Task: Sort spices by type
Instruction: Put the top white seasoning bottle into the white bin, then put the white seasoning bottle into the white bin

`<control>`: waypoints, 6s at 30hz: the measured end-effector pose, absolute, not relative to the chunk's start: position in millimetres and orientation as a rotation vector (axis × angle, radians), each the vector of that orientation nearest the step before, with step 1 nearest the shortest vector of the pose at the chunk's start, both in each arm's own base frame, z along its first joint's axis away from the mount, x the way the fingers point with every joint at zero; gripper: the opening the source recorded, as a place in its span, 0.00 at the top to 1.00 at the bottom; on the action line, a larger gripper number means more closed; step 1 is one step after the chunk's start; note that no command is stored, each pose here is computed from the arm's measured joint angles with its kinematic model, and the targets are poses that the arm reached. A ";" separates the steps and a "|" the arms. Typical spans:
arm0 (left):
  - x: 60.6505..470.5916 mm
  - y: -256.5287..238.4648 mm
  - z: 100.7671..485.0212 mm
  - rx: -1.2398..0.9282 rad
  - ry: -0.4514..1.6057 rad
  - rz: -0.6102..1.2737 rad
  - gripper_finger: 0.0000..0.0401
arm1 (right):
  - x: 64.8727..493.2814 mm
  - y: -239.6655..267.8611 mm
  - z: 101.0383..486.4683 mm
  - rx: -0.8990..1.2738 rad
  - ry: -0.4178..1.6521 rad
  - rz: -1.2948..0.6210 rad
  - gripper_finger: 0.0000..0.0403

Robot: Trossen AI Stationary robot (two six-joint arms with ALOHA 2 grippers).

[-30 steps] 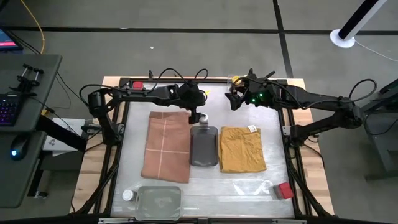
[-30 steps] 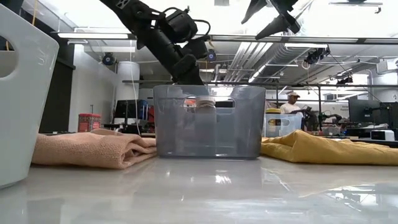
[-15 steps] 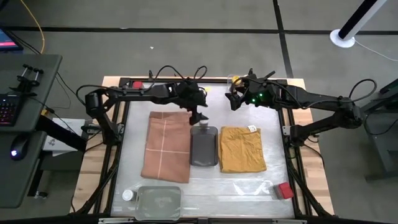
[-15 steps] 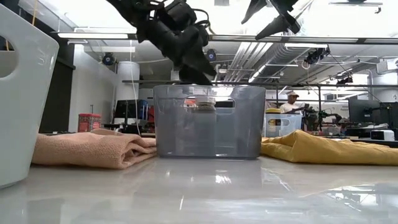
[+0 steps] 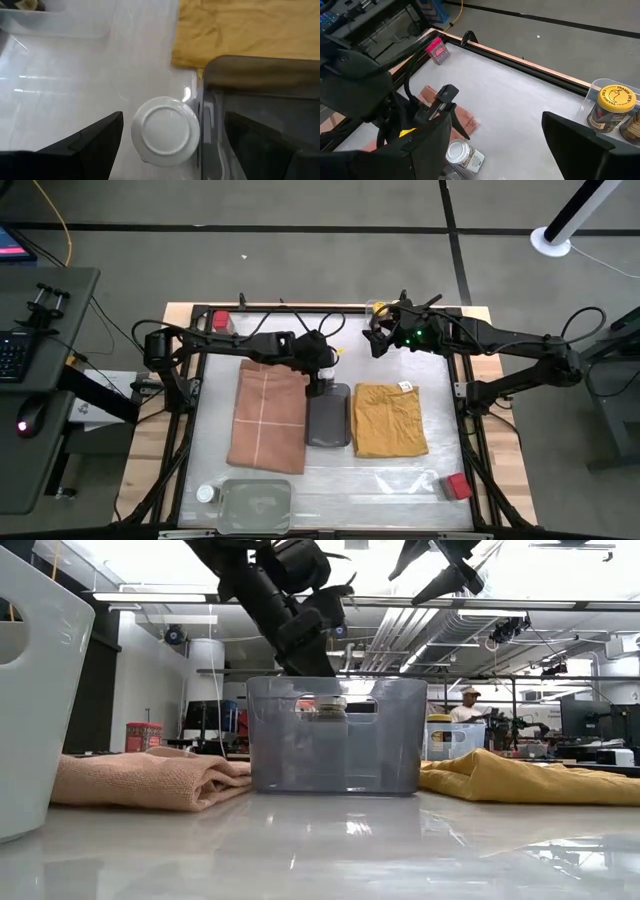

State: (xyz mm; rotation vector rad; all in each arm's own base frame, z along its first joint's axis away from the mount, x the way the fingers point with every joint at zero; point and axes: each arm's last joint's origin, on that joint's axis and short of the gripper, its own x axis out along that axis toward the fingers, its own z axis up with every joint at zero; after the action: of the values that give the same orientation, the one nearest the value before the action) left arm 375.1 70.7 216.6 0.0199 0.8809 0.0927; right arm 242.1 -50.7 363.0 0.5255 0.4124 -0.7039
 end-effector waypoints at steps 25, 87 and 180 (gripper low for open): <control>379.3 79.8 202.8 -0.041 0.898 0.081 0.48 | 242.2 -50.5 363.1 0.529 0.412 -0.700 0.24; 191.4 -261.2 256.1 -0.115 1.137 -0.075 0.59 | 243.1 -5.3 359.5 0.512 0.470 -0.601 0.24; 126.4 -267.7 245.2 -0.029 1.444 -0.039 0.60 | 243.5 -6.9 360.7 0.499 0.446 -0.628 0.24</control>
State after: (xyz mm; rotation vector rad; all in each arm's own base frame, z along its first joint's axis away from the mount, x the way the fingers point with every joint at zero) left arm 126.4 -267.7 245.2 -0.0293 1.4444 -0.0394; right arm 243.5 -6.9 360.7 0.4989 0.4456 -0.6281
